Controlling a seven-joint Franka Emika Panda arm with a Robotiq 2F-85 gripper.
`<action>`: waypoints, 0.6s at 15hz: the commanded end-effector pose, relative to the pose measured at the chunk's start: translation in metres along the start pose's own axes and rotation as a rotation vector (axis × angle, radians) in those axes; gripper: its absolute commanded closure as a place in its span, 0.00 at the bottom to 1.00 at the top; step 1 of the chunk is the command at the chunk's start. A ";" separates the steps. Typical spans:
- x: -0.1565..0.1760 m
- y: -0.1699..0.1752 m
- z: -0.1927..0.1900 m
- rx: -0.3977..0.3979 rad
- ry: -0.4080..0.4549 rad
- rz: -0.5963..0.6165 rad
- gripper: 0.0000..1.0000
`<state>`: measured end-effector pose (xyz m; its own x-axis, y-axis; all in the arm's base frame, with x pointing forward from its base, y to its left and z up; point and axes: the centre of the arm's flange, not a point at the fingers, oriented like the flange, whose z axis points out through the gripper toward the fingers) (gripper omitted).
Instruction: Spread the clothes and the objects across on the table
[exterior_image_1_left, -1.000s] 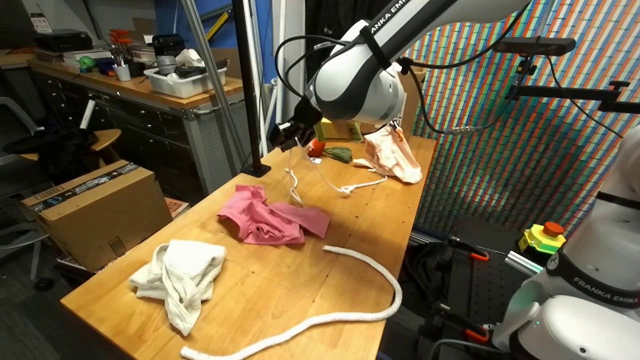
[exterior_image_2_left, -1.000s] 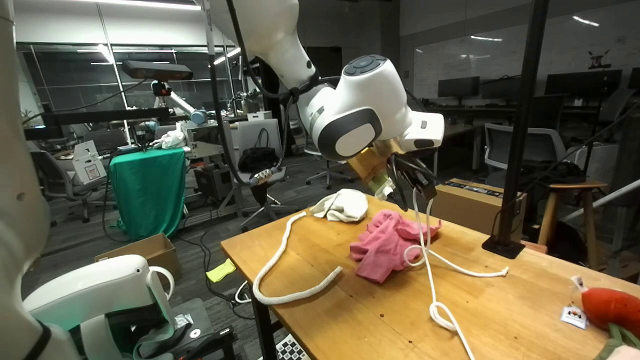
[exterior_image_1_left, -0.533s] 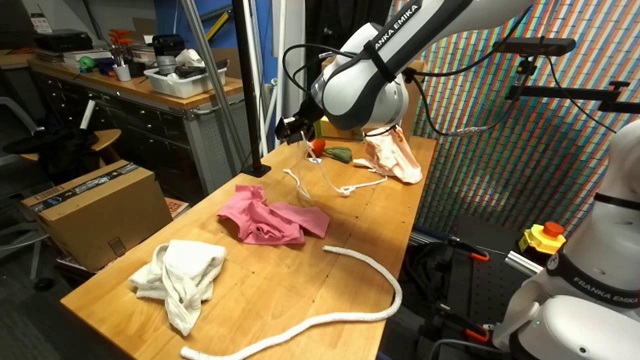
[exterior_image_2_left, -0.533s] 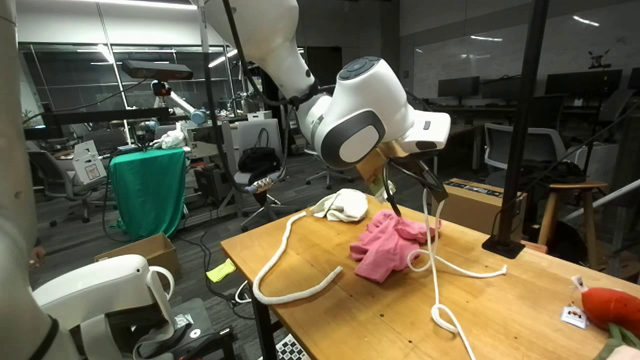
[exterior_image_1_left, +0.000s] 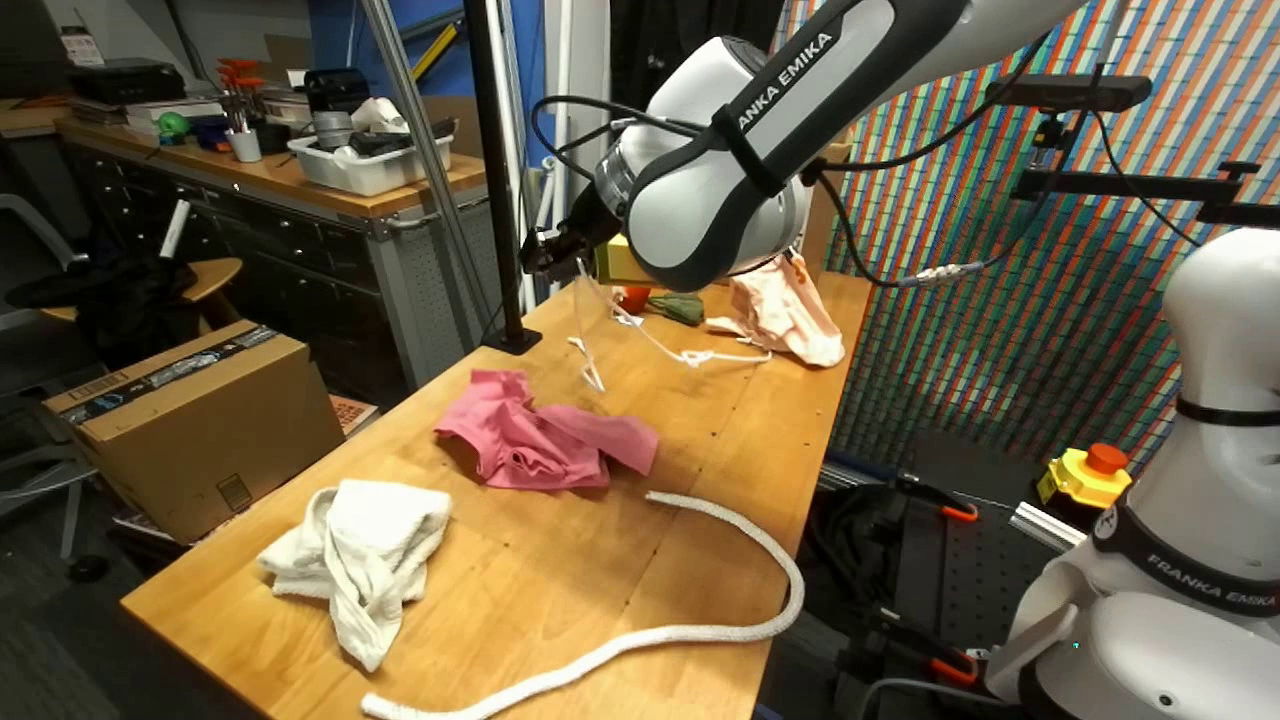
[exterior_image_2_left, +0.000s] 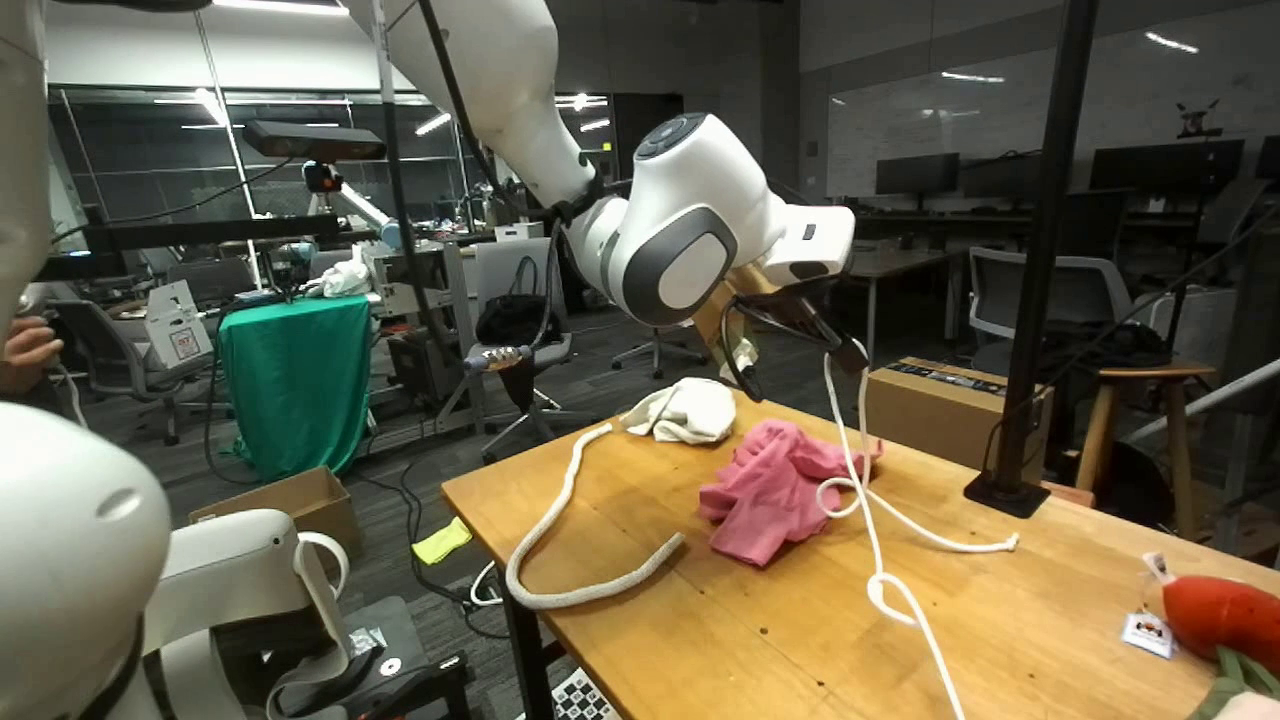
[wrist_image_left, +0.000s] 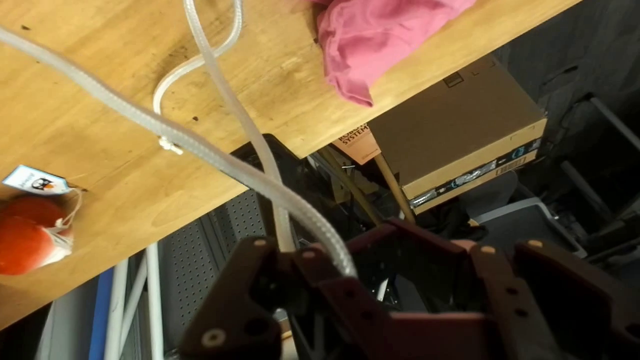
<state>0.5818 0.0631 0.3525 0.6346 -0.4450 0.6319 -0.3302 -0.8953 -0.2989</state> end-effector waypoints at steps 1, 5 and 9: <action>0.002 -0.065 -0.019 -0.032 0.069 0.012 0.98; 0.002 -0.108 -0.022 -0.041 0.113 0.011 0.98; 0.008 -0.117 -0.019 -0.122 0.134 0.037 0.98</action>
<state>0.6034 0.1559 0.3942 0.5694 -0.4487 0.6888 -0.3584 -0.8896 -0.2832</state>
